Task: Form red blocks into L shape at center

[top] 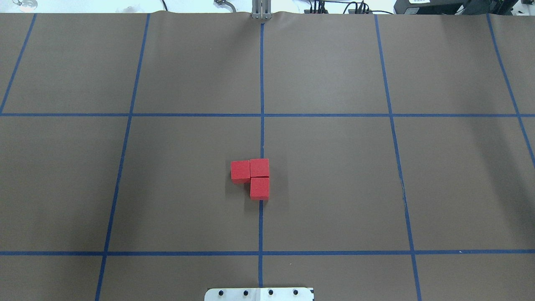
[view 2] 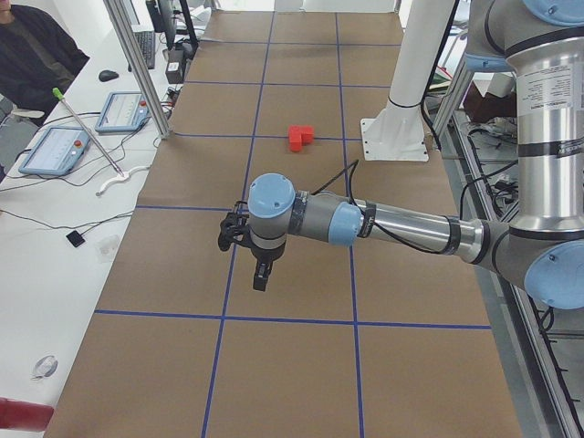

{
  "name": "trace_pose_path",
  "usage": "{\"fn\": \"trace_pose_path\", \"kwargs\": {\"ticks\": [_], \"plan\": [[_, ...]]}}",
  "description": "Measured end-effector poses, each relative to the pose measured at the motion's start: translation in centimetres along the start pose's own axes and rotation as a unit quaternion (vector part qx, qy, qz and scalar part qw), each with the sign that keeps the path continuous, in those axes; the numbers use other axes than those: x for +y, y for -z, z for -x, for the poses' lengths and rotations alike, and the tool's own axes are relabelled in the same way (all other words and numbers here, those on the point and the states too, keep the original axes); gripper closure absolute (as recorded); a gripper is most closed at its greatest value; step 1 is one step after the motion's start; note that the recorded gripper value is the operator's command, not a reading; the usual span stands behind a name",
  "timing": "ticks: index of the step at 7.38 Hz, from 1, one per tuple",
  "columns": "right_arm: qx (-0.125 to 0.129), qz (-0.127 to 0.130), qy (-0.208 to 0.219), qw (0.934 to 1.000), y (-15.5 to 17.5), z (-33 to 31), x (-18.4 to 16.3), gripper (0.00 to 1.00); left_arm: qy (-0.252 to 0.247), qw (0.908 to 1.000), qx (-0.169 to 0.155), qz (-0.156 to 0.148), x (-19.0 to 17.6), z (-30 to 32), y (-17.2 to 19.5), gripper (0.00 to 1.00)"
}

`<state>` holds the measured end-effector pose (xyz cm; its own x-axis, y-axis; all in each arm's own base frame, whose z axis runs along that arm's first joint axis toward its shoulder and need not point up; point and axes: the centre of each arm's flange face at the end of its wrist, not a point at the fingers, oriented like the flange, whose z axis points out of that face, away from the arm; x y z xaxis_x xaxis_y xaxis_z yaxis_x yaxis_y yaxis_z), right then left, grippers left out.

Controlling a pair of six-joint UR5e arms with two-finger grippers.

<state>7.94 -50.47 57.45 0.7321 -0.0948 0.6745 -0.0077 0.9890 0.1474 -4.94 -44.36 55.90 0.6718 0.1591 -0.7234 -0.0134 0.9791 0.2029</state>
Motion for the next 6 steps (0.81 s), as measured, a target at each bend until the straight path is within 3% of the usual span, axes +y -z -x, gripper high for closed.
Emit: {"fn": "trace_pose_path", "kwargs": {"ticks": [6], "plan": [[0.002,0.005,-0.003,1.0,-0.7,-0.64,0.27,0.0,-0.008,0.9999,0.001,-0.007,-0.49,-0.72,0.6,0.0]]}}
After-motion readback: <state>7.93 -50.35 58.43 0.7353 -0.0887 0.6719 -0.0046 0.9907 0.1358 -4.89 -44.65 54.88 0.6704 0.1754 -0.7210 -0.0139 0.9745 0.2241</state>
